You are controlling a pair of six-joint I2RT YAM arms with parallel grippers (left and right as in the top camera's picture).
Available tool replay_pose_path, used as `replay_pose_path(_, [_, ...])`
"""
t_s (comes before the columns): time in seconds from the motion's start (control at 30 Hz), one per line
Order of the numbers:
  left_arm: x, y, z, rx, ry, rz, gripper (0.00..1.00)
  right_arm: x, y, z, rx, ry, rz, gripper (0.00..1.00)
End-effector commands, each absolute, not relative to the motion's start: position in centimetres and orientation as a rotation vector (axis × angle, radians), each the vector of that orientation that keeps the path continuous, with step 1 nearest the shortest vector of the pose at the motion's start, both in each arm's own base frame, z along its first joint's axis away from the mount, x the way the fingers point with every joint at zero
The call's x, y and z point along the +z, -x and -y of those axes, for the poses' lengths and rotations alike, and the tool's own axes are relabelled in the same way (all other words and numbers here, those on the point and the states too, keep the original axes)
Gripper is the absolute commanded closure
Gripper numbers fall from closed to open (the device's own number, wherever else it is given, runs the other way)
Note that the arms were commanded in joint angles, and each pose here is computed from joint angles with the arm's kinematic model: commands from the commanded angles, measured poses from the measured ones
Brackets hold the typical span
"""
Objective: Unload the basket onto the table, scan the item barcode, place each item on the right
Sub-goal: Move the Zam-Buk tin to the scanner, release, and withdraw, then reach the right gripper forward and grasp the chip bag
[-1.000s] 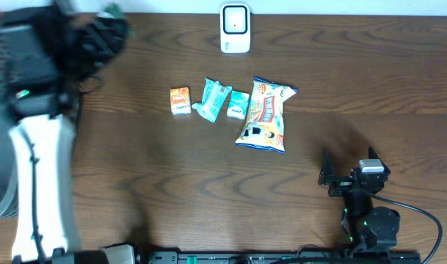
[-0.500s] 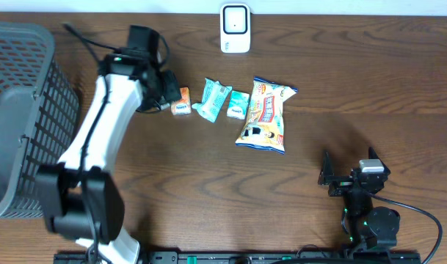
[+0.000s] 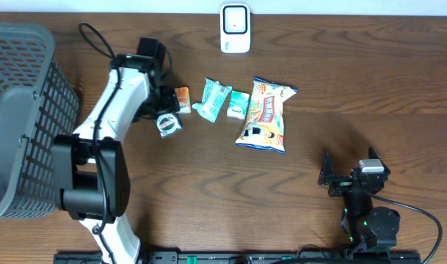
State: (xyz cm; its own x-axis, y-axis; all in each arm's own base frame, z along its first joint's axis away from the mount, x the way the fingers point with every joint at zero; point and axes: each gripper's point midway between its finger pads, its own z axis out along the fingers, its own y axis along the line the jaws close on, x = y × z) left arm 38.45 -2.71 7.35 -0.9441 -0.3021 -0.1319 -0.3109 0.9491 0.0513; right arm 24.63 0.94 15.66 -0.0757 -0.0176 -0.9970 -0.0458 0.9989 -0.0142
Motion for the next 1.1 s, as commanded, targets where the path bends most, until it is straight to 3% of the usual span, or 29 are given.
replay_pose_path(0.0, [12.5, -40.1, -0.1, 0.14, 0.524, -2.816, 0.02, 15.6, -24.6, -0.7, 0.015, 0.04, -1.648, 0.01])
replay_pose_path(0.43, [24.0, -41.3, -8.7, 0.035, 0.885, -2.316, 0.02, 15.6, -24.6, -0.7, 0.015, 0.04, -1.648, 0.01])
replay_pose_path(1.07, [24.3, -41.5, -9.3, 0.023, 0.923, -2.279, 0.02, 15.8, -24.6, -0.5, 0.006, 0.031, -1.639, 0.01])
